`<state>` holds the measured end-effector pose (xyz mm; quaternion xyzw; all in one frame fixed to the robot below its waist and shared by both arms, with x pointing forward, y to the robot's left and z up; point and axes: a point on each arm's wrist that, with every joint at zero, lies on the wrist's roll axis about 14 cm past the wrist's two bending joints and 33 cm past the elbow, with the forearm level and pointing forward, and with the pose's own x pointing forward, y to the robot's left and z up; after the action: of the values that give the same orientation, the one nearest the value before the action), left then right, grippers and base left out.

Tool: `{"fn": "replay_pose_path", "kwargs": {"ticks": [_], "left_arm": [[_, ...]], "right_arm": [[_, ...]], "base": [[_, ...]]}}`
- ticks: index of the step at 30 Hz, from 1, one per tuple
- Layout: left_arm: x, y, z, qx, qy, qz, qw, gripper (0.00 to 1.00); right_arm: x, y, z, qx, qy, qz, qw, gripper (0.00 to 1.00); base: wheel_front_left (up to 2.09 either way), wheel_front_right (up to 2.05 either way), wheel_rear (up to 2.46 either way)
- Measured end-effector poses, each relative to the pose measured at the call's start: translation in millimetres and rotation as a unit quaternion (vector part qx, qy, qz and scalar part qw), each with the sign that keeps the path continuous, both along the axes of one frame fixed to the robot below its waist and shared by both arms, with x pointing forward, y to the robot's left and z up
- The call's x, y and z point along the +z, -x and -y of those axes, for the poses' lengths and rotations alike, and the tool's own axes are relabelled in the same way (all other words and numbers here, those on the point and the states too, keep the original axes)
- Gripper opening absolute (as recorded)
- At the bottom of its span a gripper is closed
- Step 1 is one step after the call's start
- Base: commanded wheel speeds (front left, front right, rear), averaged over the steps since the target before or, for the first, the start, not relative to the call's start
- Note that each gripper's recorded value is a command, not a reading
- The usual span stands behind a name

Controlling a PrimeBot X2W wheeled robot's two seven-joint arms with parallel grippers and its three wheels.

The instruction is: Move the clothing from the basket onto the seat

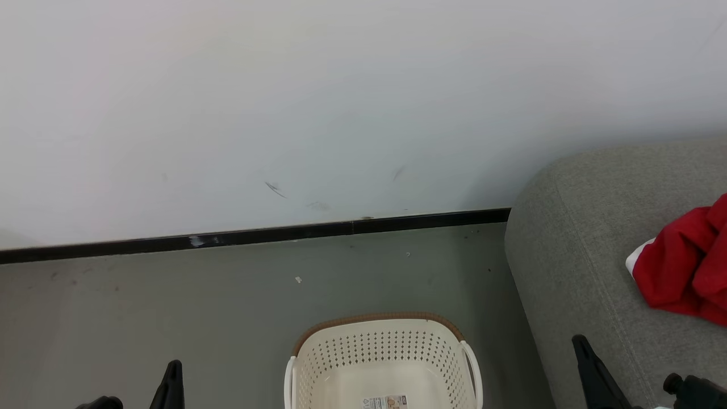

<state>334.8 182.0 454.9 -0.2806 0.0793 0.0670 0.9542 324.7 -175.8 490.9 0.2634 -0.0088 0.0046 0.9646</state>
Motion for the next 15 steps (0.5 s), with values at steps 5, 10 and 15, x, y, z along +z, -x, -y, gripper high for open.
{"fn": "replay_pose_path", "kwargs": {"ticks": [5, 10, 15], "left_arm": [[-1.2, -2.0, -0.7, 0.003, 0.035, -0.004, 0.999, 0.00], [-3.7, -2.3, -2.0, 0.008, 0.070, -0.009, 0.997, 0.00], [-0.2, -7.4, -2.1, 0.008, 0.099, -0.005, 0.995, 0.00]], "right_arm": [[-0.2, -4.8, 2.8, -0.003, -0.037, -0.004, 0.999, 0.00], [2.3, -10.0, 5.7, -0.007, -0.075, -0.002, 0.997, 0.00], [-4.8, -9.1, 9.4, -0.011, -0.102, -0.015, 0.995, 0.00]], "base": [[0.00, 0.00, 0.00], [0.00, 0.00, 0.00], [0.00, 0.00, 0.00]]}}
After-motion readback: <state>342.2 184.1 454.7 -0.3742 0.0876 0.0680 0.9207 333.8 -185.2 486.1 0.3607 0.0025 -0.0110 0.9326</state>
